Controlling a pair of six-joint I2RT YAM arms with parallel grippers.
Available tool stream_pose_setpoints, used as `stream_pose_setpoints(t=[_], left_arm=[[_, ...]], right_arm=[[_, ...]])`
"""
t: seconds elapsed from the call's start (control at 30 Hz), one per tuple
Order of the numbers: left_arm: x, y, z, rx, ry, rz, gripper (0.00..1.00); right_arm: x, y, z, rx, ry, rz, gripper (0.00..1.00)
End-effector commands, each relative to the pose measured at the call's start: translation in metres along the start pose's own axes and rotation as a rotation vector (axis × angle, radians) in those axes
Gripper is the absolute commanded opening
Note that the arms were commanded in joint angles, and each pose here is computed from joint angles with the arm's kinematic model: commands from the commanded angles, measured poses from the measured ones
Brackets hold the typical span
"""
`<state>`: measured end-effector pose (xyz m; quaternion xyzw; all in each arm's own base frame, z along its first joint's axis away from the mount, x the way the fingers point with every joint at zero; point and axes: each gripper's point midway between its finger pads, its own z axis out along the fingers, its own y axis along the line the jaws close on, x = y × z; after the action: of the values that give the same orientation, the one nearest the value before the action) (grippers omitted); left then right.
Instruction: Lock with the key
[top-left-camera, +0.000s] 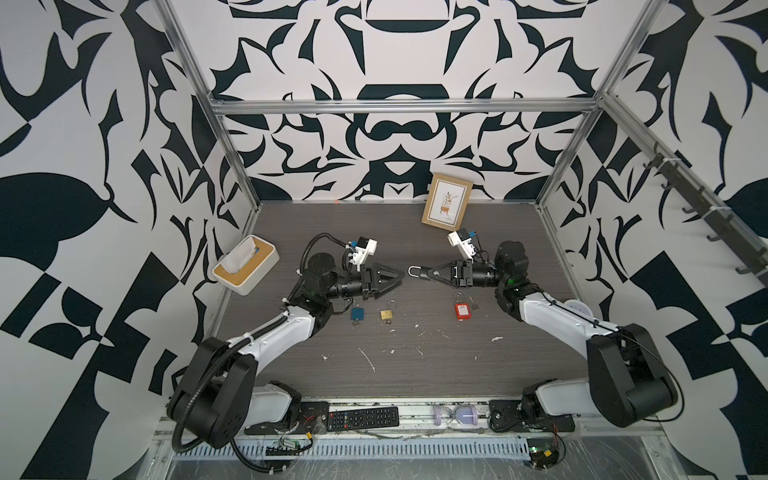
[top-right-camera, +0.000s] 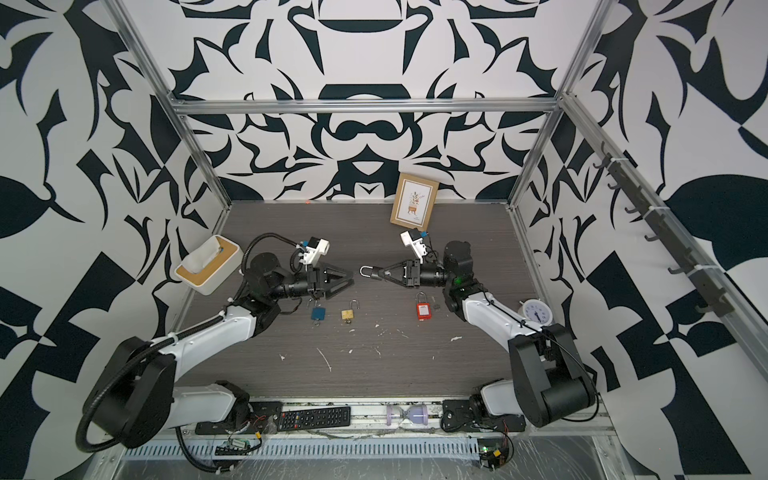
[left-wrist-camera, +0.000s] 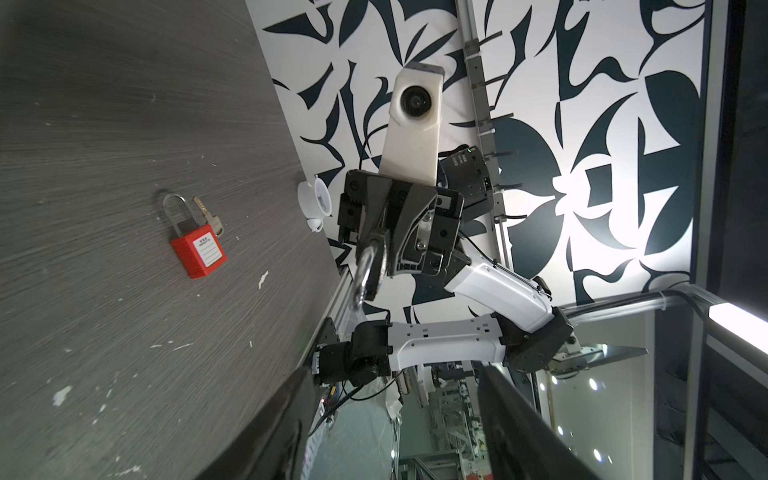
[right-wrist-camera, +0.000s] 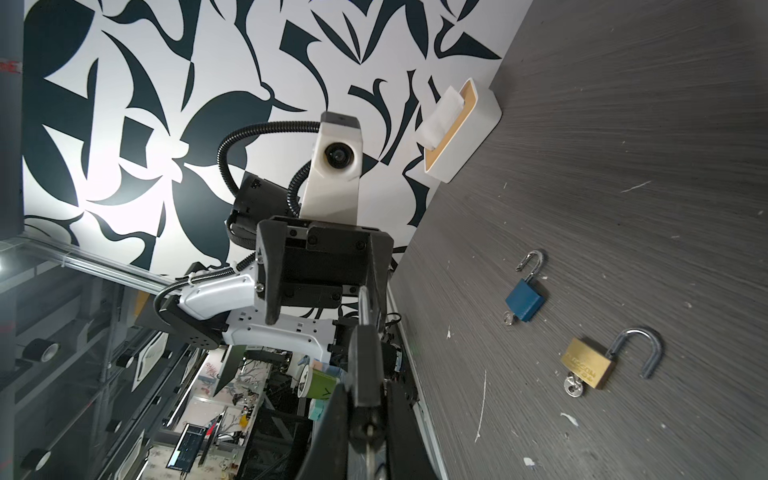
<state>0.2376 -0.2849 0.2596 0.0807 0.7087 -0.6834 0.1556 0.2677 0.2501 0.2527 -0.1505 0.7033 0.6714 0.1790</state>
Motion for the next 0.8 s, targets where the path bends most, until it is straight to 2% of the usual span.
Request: stream_pose_setpoints(t=[0.0,0.27,0.43,0.77], left_arm=[[0.007,0.013,-0.007,-0.104,0.008,0.067,0.67],[0.003,0.018,-0.007,-0.154,0.007,0.151,0.63],[-0.005,0.018,-0.006,-0.168,-0.016,0.175,0.51],[-0.014,0.02,0.002,-0.179,-0.018,0.182,0.42]], right_arm=[[-0.004,0.028,0.0,-0.052,0.048,-0.051,0.0],[0.0,0.022,0.004,-0.066,0.087,0.005,0.0],[0.002,0.017,0.006,-0.065,0.095,0.019,0.0],[0.009,0.012,0.009,-0.07,0.116,0.028,0.0]])
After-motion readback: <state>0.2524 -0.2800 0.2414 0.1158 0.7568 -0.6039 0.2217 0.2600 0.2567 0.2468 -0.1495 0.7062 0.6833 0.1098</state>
